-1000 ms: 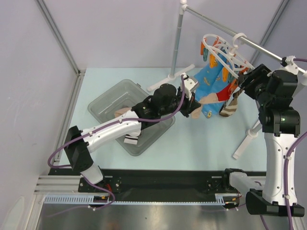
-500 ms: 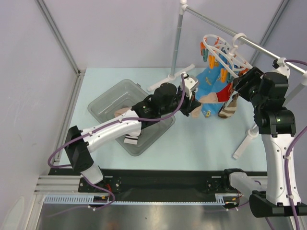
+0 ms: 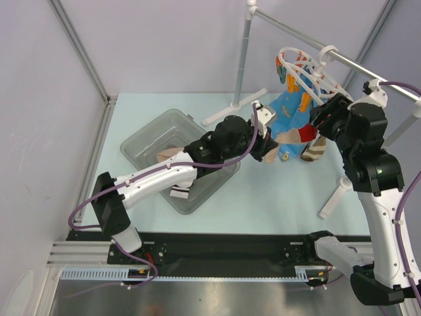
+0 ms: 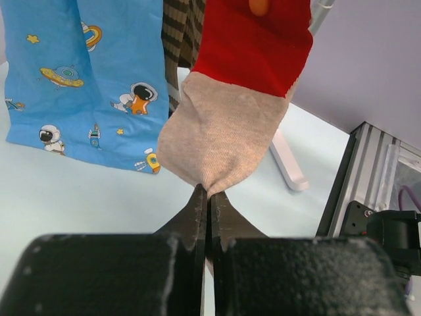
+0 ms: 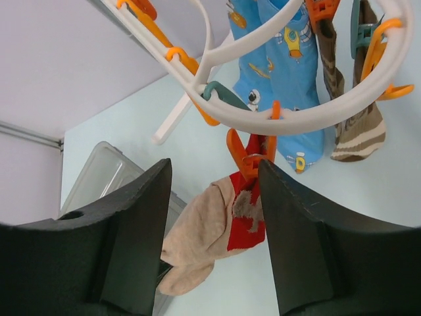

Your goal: Remove the socks clipped to the hanger

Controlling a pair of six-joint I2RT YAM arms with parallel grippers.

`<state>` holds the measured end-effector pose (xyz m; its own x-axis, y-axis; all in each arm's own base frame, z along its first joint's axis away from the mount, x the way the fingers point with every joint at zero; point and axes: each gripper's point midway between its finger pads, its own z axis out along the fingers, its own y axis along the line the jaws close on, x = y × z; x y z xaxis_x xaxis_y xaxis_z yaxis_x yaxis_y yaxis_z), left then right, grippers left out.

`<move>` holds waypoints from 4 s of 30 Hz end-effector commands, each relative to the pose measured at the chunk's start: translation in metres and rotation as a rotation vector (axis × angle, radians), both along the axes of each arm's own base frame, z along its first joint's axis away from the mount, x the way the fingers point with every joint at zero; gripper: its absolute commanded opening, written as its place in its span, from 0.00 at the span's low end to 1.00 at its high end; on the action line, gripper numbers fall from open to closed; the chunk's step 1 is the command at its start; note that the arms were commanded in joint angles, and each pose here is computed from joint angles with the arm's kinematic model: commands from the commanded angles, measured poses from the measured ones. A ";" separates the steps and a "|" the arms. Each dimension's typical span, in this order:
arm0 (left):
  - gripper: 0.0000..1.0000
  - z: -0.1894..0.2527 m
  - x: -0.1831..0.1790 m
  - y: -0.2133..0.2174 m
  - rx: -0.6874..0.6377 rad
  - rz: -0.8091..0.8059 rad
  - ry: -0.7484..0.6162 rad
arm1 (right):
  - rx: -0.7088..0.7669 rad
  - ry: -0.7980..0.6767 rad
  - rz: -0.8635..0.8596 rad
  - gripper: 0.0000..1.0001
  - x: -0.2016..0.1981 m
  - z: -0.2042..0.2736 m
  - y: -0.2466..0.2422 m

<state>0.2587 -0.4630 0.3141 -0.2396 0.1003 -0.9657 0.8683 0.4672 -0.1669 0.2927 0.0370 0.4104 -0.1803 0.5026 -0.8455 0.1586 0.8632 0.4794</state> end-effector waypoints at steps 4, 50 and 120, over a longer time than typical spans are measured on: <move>0.00 0.032 0.000 -0.001 -0.044 0.009 -0.065 | -0.055 0.000 -0.085 0.60 0.006 -0.001 -0.010; 0.00 0.039 -0.012 0.008 -0.071 -0.008 -0.049 | -0.145 -0.062 -0.146 0.00 0.030 -0.011 -0.020; 0.97 -0.053 0.064 0.281 -0.085 0.425 0.405 | -0.072 -0.004 -0.348 0.61 0.072 -0.206 -0.093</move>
